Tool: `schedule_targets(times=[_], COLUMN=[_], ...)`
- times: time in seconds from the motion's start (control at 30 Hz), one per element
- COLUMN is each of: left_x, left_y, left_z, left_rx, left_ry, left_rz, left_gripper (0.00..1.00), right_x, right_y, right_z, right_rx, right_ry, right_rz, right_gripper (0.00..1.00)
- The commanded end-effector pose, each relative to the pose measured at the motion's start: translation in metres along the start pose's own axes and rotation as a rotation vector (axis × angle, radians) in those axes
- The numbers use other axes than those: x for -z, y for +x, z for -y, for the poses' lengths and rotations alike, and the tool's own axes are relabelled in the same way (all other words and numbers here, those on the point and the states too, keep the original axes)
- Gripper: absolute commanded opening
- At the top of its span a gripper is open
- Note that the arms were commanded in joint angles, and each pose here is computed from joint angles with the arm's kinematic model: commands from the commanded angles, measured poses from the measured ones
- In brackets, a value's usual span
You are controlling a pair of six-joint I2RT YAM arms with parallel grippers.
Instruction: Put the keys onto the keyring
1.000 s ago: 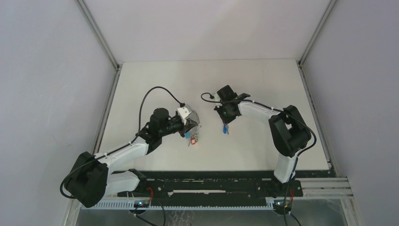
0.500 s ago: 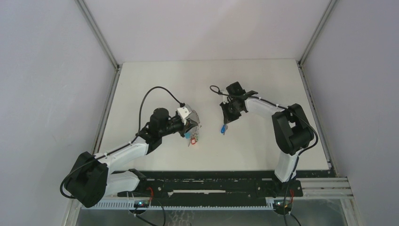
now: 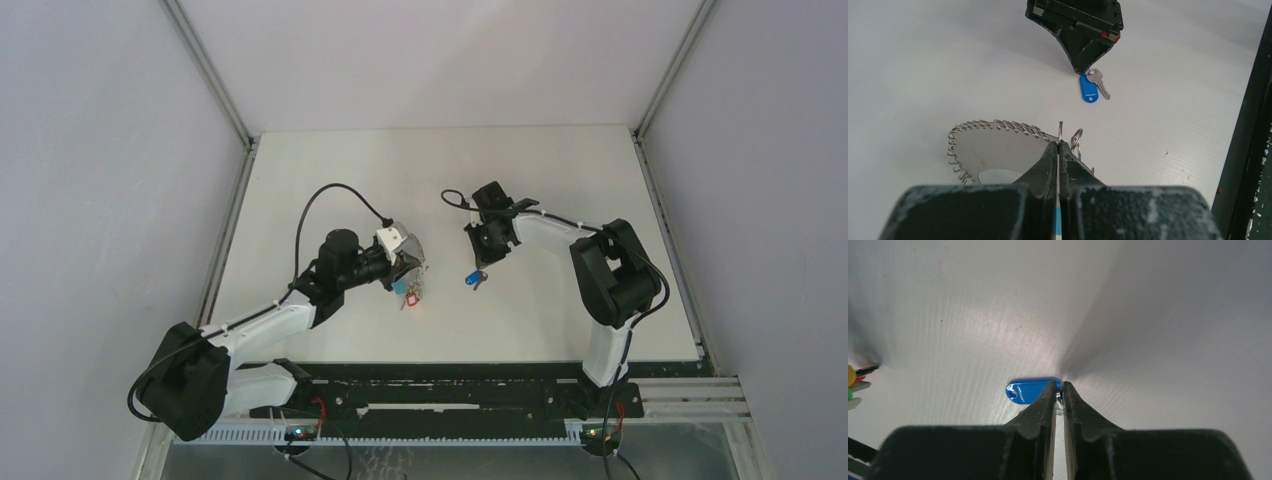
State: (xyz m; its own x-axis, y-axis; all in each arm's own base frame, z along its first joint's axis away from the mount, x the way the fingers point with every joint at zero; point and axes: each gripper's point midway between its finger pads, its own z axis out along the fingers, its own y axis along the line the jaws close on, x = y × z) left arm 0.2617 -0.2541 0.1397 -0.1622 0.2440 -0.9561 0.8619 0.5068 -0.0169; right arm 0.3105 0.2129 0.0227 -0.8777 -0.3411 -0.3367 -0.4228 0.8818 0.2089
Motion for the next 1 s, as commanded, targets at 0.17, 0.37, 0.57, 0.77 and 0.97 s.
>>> schedule_targets(times=[0.17,0.37,0.57,0.77,0.97], left_x=[0.000,0.000,0.001,0.001,0.001], left_y=[-0.015,-0.017,-0.017,-0.017,-0.016], left_z=[0.000,0.000,0.000,0.000,0.000], left_rx=[-0.017,-0.017,-0.019,-0.018,-0.017], left_ry=[0.003,0.003,0.003,0.003,0.004], left_rz=[0.065,0.067,0.069,0.069,0.068], left_gripper=[0.00,0.00,0.00,0.00,0.00], right_x=[0.010,0.020,0.019,0.015,0.012], right_y=[-0.012,-0.014,-0.016,-0.016,-0.012], right_z=[0.001,-0.003,-0.002,-0.006,-0.005], right_rx=[0.036,0.045,0.004,-0.006,-0.023], right_ry=[0.104,0.085,0.040,0.005,-0.008], right_rz=[0.048,0.060,0.061,0.057,0.037], right_gripper=[0.21,0.23,0.23,0.20,0.17])
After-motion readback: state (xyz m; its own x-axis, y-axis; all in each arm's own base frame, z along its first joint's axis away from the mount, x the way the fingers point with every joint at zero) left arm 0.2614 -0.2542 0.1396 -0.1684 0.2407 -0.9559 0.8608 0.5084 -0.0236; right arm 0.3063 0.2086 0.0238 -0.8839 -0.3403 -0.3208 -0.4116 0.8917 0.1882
